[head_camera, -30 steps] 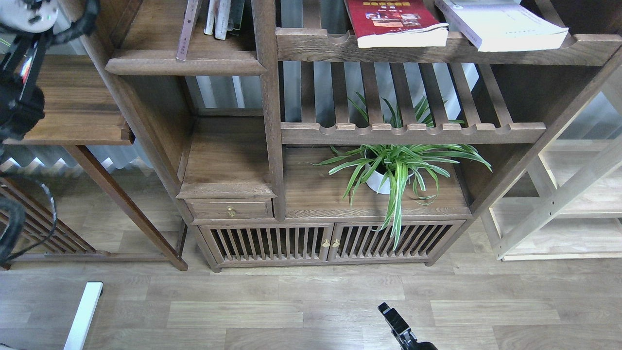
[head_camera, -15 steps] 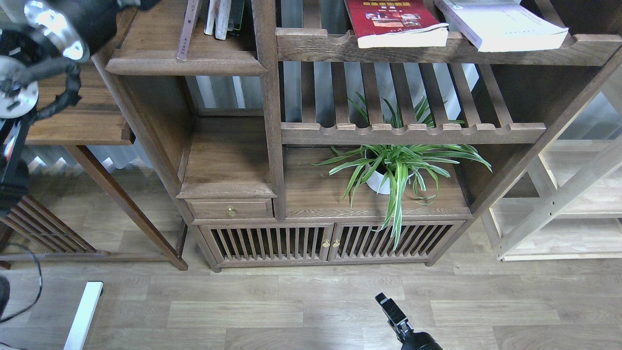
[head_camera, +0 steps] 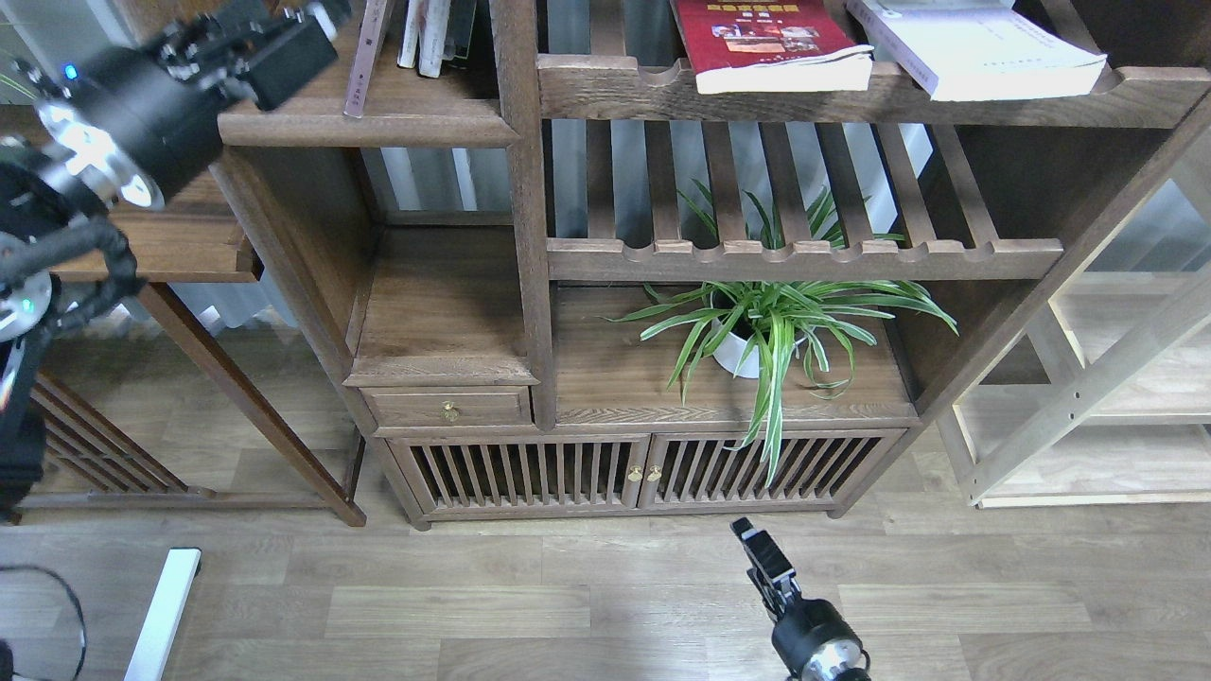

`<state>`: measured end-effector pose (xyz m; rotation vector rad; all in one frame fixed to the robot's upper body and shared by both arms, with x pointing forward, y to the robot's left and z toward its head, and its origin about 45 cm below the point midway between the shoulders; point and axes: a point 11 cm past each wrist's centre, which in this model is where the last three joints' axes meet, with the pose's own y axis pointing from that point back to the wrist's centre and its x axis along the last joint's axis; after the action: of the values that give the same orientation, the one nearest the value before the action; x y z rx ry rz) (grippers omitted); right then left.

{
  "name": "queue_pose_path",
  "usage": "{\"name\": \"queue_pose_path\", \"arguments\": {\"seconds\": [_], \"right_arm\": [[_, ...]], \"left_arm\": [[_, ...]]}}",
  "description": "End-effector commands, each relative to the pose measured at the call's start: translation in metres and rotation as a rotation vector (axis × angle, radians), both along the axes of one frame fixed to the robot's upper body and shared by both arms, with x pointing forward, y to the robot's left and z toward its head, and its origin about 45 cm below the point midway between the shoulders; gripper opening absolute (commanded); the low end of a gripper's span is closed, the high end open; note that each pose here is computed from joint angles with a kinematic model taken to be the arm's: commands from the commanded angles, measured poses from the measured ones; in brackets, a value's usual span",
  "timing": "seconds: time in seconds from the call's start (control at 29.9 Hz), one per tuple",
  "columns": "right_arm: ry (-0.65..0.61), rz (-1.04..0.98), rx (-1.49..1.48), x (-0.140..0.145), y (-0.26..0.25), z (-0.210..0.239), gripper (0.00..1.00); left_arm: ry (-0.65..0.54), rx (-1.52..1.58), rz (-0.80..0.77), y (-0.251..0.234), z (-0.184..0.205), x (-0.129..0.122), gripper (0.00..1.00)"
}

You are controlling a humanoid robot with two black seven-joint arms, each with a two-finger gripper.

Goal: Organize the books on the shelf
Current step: 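Withdraw the left gripper from the shelf and lower it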

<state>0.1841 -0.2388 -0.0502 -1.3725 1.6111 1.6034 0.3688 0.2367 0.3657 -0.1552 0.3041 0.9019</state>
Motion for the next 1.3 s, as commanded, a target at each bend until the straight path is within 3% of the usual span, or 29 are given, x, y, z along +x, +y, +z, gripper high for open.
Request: {"name": "queue_pose_path", "arguments": {"seconds": [0.0,0.27,0.47,0.64,0.77,1.0,1.27], "right_arm": [[-0.001,-0.020,0.002,0.000,-0.004,0.000,0.97],[0.023,0.034,-0.047,-0.005,-0.013,-0.005,0.98],[-0.064,0.127,-0.144,0.032,-0.032,0.014,0.99],[-0.193,0.129,-0.120,0.092,-0.018,0.049,0.99],[-0.244,0.122,0.007,0.100,0.029,0.063,0.99],[-0.305,0.040,0.039,0.115,0.017,0.081,0.99],[-0.343,-0.116,0.030,0.117,-0.024,0.090,0.99]], "left_arm": [[0.026,-0.049,-0.100,-0.004,-0.020,-0.013,0.97],[0.111,-0.251,-0.203,-0.016,-0.050,-0.026,0.97],[0.113,-0.413,-0.273,-0.047,-0.061,-0.028,0.95],[0.152,-0.548,-0.242,-0.062,-0.081,-0.031,0.94],[0.160,-0.602,-0.202,-0.062,-0.092,-0.031,0.97],[0.174,-0.524,-0.199,-0.044,-0.105,-0.036,0.98],[0.401,-0.479,-0.083,-0.015,-0.186,-0.046,0.98]]}}
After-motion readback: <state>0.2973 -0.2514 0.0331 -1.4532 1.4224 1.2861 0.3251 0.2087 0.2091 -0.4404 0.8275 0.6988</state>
